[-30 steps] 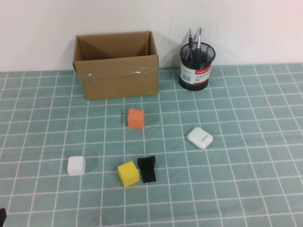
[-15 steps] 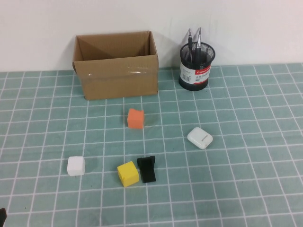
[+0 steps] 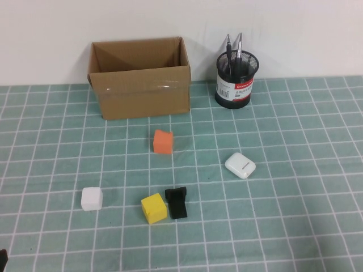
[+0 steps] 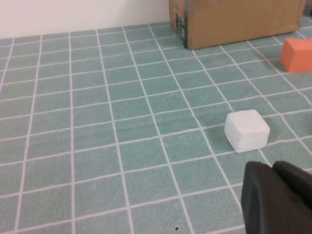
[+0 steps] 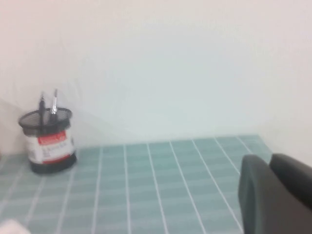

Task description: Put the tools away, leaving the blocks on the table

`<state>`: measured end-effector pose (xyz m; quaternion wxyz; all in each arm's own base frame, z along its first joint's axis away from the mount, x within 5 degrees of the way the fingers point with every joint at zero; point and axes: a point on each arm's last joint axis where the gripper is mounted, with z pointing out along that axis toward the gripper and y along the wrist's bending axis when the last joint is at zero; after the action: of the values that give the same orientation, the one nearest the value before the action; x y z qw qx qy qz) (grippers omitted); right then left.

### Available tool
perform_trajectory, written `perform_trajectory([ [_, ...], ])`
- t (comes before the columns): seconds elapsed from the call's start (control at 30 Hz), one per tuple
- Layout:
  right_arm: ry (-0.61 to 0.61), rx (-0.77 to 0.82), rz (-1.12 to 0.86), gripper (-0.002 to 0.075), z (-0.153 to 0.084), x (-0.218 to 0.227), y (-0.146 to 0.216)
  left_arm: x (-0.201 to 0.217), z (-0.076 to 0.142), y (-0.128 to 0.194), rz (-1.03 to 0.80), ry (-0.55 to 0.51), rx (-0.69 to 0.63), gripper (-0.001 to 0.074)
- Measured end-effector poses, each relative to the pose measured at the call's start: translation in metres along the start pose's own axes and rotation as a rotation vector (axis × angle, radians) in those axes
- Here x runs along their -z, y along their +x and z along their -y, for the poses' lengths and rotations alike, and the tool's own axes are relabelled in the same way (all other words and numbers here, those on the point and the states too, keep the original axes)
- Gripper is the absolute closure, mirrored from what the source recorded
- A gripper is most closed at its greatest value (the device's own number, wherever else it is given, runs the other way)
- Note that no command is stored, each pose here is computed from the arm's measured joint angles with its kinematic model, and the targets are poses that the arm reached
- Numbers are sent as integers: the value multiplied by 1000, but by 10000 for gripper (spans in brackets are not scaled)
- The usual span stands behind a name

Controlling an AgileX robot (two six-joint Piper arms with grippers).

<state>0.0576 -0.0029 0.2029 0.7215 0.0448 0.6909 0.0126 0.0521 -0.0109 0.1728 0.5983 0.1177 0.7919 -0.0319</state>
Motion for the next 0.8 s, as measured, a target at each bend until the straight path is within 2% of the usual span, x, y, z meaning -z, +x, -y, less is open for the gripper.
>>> perform_trajectory([
  [0.37, 108, 16, -318, 733, 10, 6, 30, 0, 0, 0, 1, 0, 0, 735],
  [0.8, 109, 16, -325, 733, 10, 6, 31, 0, 0, 0, 1, 0, 0, 735],
])
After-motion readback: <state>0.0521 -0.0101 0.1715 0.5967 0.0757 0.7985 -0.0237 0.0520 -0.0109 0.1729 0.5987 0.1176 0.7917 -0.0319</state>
